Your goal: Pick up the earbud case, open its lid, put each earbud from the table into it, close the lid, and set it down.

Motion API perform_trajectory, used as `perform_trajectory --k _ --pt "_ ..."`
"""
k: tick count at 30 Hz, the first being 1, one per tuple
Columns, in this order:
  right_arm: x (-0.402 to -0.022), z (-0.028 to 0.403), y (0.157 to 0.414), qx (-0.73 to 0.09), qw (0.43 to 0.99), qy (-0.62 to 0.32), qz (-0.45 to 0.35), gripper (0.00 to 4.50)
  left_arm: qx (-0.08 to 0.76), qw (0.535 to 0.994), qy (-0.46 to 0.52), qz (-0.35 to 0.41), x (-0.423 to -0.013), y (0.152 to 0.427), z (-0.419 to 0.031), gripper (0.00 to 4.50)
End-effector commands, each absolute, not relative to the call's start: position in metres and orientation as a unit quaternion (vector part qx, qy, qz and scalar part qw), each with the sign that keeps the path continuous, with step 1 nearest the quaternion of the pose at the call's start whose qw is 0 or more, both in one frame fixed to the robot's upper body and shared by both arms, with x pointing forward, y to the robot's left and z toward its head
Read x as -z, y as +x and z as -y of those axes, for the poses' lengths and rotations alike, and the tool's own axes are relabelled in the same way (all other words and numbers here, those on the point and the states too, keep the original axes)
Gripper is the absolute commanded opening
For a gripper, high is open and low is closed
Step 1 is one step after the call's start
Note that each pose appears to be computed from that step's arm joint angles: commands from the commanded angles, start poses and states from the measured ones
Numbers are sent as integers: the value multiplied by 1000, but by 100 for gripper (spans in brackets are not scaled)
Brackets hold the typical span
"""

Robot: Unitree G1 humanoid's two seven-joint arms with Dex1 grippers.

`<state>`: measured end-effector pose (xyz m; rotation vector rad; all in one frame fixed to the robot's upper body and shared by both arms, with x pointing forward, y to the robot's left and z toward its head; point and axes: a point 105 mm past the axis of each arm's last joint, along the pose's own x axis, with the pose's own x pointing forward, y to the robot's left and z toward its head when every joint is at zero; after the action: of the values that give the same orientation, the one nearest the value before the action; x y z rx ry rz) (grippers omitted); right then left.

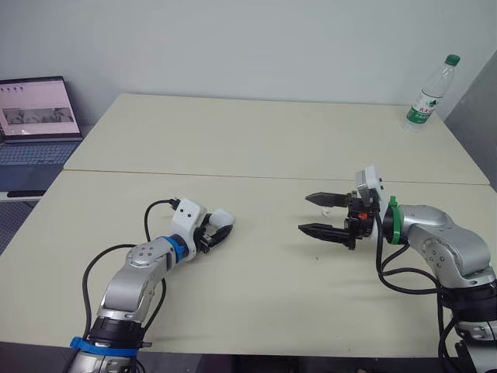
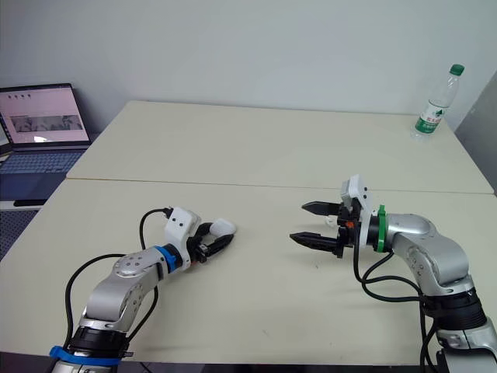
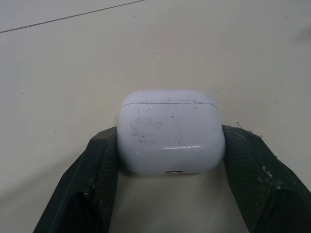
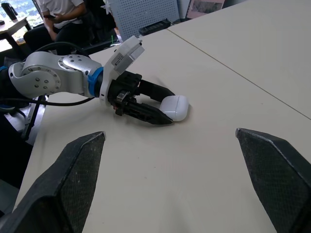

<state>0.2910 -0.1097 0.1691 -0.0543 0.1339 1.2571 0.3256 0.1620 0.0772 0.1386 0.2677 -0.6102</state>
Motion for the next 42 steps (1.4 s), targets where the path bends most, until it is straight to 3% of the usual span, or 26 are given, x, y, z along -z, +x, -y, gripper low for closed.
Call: perform_trajectory --k 1,4,10,19,26,29,37,42 --pt "-174 109 300 -569 820 -43 -52 450 310 944 99 -52 -105 329 -154 276" --pt "-179 101 308 -563 823 -23 -70 450 328 907 256 74 -145 333 -140 276" --pt "-206 62 319 -608 789 31 -77 450 393 747 461 275 -180 323 -112 276" --pt "-216 17 315 -651 753 58 -77 450 407 639 504 416 -199 312 -99 276" --pt "-220 9 318 -645 752 107 -91 450 400 620 507 446 -200 311 -92 276" --pt "-220 11 316 -647 749 108 -96 386 400 617 507 449 -199 310 -91 276" --pt "-205 18 314 -644 752 78 -111 110 386 621 509 454 -204 315 -93 276" --pt "-205 20 318 -636 761 73 -106 108 388 621 507 455 -204 315 -93 276"
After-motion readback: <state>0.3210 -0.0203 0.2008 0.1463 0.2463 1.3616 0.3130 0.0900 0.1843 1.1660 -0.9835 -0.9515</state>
